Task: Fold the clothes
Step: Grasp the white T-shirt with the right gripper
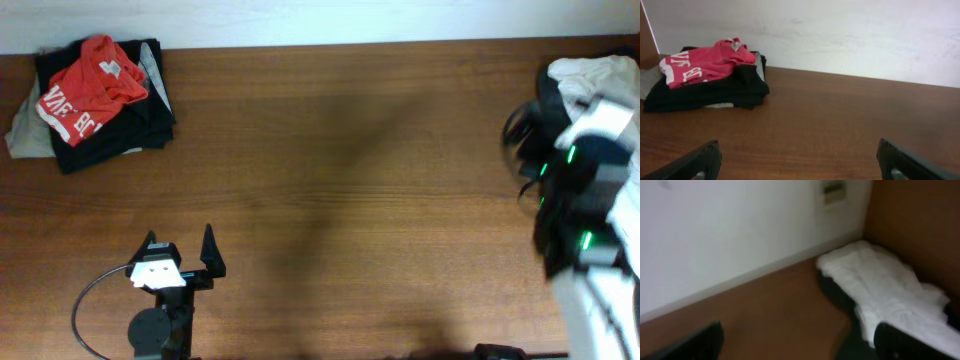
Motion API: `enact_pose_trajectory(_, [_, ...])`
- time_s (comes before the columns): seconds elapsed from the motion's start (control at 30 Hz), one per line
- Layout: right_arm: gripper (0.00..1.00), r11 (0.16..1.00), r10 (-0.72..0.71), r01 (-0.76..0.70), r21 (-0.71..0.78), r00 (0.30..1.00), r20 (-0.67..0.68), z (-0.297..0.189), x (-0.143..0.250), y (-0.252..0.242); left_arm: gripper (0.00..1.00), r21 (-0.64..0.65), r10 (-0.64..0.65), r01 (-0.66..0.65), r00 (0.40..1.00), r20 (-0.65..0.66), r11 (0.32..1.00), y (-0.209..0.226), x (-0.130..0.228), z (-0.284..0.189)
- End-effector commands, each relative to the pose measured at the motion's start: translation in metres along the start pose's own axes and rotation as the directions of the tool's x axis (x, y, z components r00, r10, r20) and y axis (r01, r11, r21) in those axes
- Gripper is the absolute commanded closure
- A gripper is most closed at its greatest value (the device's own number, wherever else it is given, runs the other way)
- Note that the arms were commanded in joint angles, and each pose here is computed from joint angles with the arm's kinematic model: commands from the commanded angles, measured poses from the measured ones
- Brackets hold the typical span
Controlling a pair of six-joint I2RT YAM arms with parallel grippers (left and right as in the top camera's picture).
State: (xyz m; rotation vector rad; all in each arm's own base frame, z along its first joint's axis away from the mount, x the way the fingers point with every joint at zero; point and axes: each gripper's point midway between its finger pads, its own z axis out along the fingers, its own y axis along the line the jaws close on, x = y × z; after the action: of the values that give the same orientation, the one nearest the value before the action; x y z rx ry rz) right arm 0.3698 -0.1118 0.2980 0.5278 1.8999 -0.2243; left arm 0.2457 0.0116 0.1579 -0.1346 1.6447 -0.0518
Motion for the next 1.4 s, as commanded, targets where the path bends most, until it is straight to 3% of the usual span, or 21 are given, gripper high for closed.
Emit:
enact_pose_trajectory(0.0, [0.01, 0.984, 0.016, 0.008, 0.180, 0.991, -0.134, 0.050, -0.008, -0.048, 0.01, -0.007, 0.015, -0.015, 1.000, -0.001, 1.000, 0.002, 0.002, 0.000])
enact_pose_trajectory(0.13, [0.01, 0.957, 0.064, 0.004, 0.289, 0.972, -0.226, 0.097, 0.015, -0.095, 0.01, -0.007, 0.015, -0.015, 1.000, -0.001, 1.000, 0.002, 0.002, 0.000])
enact_pose_trajectory(0.23, [0.01, 0.971, -0.008, 0.087, 0.222, 0.942, -0.336, 0.141, 0.055, -0.117, 0.01, -0.007, 0.015, -0.015, 1.000, -0.001, 1.000, 0.002, 0.002, 0.000])
enact_pose_trajectory(0.4, [0.00, 0.962, 0.055, 0.075, 0.262, 0.887, -0.458, 0.179, 0.122, -0.157, 0.01, -0.007, 0.015, -0.015, 1.000, -0.001, 1.000, 0.002, 0.002, 0.000])
enact_pose_trajectory(0.5, [0.08, 0.962, 0.098, 0.046, 0.270, 0.863, -0.495, 0.185, 0.145, -0.175, 0.01, -0.007, 0.015, -0.015, 1.000, -0.001, 1.000, 0.002, 0.002, 0.000])
enact_pose_trajectory(0.67, [0.17, 0.984, 0.155, -0.083, 0.155, 0.824, -0.545, 0.194, 0.174, -0.171, 0.01, -0.007, 0.015, -0.015, 1.000, -0.001, 1.000, 0.002, 0.002, 0.000])
enact_pose_trajectory(0.8, [0.20, 0.985, 0.159, -0.091, 0.146, 0.810, -0.564, 0.201, 0.189, -0.170, 0.01, -0.007, 0.015, -0.015, 1.000, -0.001, 1.000, 0.002, 0.002, 0.000])
enact_pose_trajectory(0.93, [0.37, 0.985, 0.160, -0.092, 0.147, 0.808, -0.567, 0.205, 0.194, -0.171, 0.01, -0.007, 0.015, -0.015, 1.000, -0.001, 1.000, 0.002, 0.002, 0.000])
enact_pose_trajectory(1.37, [0.37, 0.984, 0.163, -0.090, 0.153, 0.798, -0.580, 0.210, 0.207, -0.173, 0.01, -0.007, 0.015, -0.015, 1.000, -0.001, 1.000, 0.002, 0.002, 0.000])
